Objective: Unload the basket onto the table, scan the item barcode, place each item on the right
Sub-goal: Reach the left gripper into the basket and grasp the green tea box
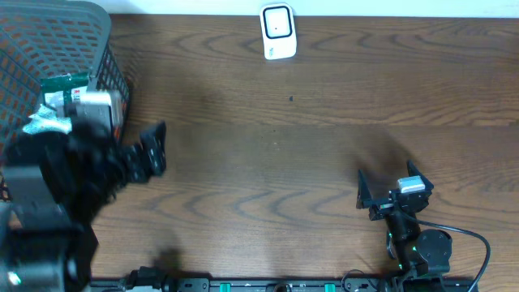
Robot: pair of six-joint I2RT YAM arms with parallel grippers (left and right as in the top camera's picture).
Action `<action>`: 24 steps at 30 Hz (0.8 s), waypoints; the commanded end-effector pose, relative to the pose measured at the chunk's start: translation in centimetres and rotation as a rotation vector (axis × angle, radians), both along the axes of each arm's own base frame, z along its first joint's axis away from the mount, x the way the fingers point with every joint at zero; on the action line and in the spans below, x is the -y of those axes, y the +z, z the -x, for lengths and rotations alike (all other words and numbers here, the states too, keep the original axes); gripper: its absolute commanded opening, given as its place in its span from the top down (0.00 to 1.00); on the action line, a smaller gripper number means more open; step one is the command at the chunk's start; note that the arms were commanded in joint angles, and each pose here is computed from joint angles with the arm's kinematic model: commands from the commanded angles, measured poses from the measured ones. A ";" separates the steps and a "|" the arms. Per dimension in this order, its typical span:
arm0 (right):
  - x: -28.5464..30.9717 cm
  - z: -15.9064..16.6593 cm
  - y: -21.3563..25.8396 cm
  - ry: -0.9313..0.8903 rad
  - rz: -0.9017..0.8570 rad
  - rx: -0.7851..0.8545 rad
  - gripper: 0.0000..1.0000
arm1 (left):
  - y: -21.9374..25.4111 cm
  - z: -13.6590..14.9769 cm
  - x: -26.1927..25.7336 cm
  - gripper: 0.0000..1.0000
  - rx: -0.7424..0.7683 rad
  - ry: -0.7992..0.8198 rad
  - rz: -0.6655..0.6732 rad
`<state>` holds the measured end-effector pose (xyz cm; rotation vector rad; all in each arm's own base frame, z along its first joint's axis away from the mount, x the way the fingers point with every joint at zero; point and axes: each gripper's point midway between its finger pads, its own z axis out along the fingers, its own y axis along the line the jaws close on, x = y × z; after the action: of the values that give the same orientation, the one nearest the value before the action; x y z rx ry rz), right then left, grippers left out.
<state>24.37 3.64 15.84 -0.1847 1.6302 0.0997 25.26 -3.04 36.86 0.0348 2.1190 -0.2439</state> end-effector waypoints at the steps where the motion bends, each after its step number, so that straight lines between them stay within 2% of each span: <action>1: 0.2 0.0 0.0 -0.010 -0.012 -0.002 0.01 | 2.5 -2.1 -1.0 0.15 -0.018 0.019 -0.080; 5: 0.2 0.0 0.0 -0.011 -0.012 -0.002 0.01 | 3.3 -4.5 -2.8 0.15 -0.106 0.072 -0.171; 10: 0.2 0.0 0.0 -0.011 -0.012 -0.002 0.01 | 3.0 -7.3 -6.1 0.15 -0.203 0.148 -0.192; 15: 0.2 0.0 0.0 -0.011 -0.012 -0.002 0.01 | 3.1 -9.4 -11.3 0.15 -0.191 0.265 -0.145; 21: 0.2 0.0 0.0 -0.011 -0.012 -0.002 0.01 | 2.6 -10.1 -19.5 0.15 -0.170 0.454 -0.130; 24: 0.2 0.0 0.0 -0.011 -0.012 -0.002 0.01 | 2.4 -10.4 -20.7 0.15 -0.159 0.476 -0.099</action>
<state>24.37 3.64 15.85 -0.1847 1.6298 0.0997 35.40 16.88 38.58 -0.4325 2.2563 0.1696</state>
